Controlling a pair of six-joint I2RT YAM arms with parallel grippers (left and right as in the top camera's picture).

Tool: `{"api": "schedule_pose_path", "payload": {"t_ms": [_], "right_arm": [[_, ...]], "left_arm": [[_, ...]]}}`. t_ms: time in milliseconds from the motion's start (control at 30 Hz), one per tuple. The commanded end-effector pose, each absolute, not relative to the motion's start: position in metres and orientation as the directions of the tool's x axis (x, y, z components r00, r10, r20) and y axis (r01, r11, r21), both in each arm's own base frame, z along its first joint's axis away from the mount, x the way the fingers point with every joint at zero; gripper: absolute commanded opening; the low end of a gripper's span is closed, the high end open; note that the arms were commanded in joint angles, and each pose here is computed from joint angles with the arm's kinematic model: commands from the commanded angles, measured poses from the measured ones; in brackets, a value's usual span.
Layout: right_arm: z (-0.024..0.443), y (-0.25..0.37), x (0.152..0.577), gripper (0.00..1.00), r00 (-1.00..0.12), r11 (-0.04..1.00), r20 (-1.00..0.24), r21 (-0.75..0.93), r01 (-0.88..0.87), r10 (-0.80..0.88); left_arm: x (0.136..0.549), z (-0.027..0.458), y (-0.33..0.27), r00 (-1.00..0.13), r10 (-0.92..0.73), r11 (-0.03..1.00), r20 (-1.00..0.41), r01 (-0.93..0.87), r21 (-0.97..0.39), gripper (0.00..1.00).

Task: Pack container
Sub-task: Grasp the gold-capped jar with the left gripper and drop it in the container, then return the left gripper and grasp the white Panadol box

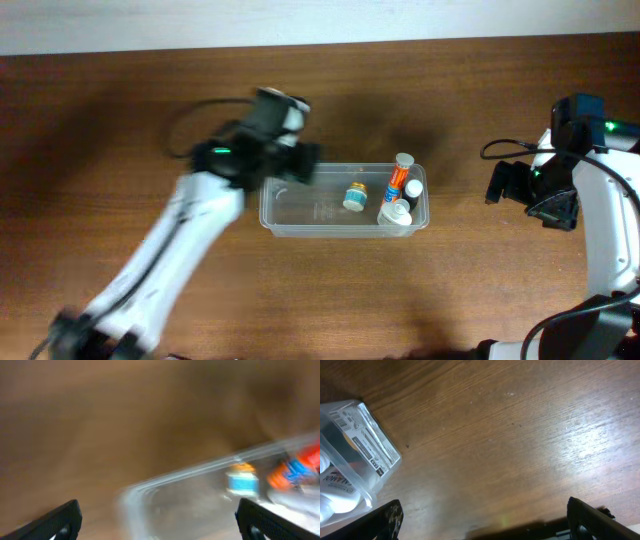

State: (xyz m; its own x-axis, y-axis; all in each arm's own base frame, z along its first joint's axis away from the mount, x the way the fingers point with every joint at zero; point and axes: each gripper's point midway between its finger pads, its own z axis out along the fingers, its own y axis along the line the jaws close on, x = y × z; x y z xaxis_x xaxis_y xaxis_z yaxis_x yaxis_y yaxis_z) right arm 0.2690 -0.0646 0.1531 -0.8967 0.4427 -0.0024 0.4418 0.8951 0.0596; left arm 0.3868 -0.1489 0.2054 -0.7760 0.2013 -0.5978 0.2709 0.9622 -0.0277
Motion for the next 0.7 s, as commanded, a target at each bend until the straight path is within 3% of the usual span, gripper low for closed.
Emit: {"api": "schedule_pose_path", "payload": {"t_ms": [0,200,333,667], "right_arm": [[0.152,-0.064,0.269,0.97,-0.899,0.896,0.002,0.069,0.438,0.439],[0.152,-0.064,0.269,0.97,-0.899,0.896,0.002,0.069,0.438,0.439],[0.152,-0.064,0.269,0.97,-0.899,0.896,0.002,0.069,0.438,0.439],[0.152,-0.064,0.269,0.97,-0.899,0.896,0.002,0.069,0.438,0.439]], "left_arm": [[0.389,0.225,-0.08,-0.788,0.09,0.995,-0.609,0.103,0.013,0.99],[0.366,0.176,0.014,-0.909,-0.029,0.997,-0.416,-0.058,0.057,0.99],[0.356,0.132,0.032,-0.957,-0.037,0.999,-0.288,-0.036,-0.009,0.99],[0.342,0.044,0.057,-0.996,-0.072,0.997,-0.049,-0.071,-0.029,0.99]]}}
